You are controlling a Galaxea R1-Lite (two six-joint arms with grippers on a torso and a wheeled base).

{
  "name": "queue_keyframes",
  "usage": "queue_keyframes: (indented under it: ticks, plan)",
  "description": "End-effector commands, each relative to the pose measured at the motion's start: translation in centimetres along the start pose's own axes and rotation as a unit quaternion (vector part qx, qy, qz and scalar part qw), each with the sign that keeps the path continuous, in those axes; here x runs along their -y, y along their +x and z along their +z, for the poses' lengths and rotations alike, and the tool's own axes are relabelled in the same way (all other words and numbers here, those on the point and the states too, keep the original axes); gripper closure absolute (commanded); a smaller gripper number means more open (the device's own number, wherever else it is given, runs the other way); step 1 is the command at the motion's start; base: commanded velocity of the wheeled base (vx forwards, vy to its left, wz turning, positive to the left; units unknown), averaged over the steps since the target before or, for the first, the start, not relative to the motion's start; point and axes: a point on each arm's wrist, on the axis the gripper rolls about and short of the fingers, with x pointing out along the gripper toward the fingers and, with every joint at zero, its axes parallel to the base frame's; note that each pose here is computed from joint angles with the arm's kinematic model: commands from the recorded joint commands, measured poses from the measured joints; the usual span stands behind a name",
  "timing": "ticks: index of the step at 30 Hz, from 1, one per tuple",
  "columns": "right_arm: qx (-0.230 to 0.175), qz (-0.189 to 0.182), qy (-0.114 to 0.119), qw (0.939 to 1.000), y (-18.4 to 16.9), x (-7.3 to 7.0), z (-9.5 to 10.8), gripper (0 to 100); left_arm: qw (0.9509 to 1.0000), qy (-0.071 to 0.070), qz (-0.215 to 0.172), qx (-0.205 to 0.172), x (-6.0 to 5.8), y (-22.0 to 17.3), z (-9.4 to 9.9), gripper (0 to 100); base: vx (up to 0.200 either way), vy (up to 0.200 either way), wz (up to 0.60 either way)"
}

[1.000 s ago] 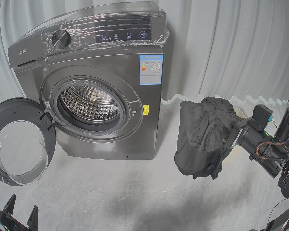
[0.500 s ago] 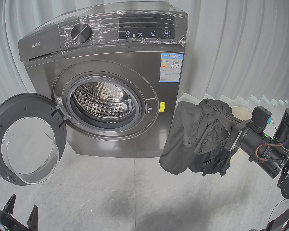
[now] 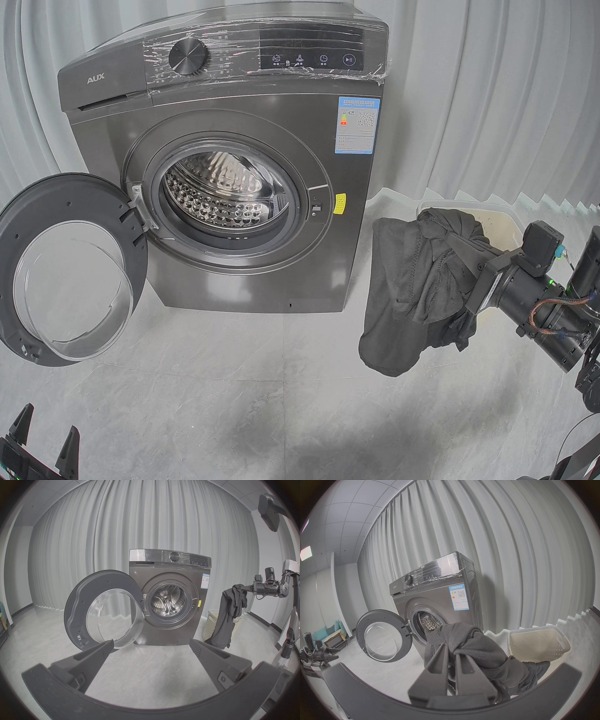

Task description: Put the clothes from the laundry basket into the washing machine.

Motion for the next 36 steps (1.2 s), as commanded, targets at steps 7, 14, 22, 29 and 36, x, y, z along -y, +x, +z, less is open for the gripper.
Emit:
queue_keyframes:
  ticks: [7,14,22,29,36]
  plan:
    - [-0.002,0.001,0.0,1.0,0.03,-0.04,-0.09,100,1.0,-0.001,0.0,0.001,-0.02,-0.02,-0.49,0,0.0,0.2,0.0]
    - [-0.008,0.001,-0.001,1.0,0.26,-0.09,-0.42,100,1.0,-0.001,0.0,0.001,-0.02,-0.02,-0.49,0,0.0,0.2,0.0]
    - [-0.012,0.002,-0.002,0.9999,0.45,-0.18,-0.71,100,1.0,-0.001,0.0,0.001,-0.02,-0.02,-0.49,0,0.0,0.1,0.0]
    - [-0.011,0.005,-0.001,0.9999,0.43,-0.29,-0.69,100,1.0,0.0,0.0,0.001,-0.02,-0.02,-0.49,0,0.057,0.0,0.0]
    - [-0.01,0.006,-0.001,0.9999,0.39,-0.32,-0.65,100,1.0,-0.001,0.0,0.001,-0.02,-0.02,-0.49,0,0.2,0.0,0.0]
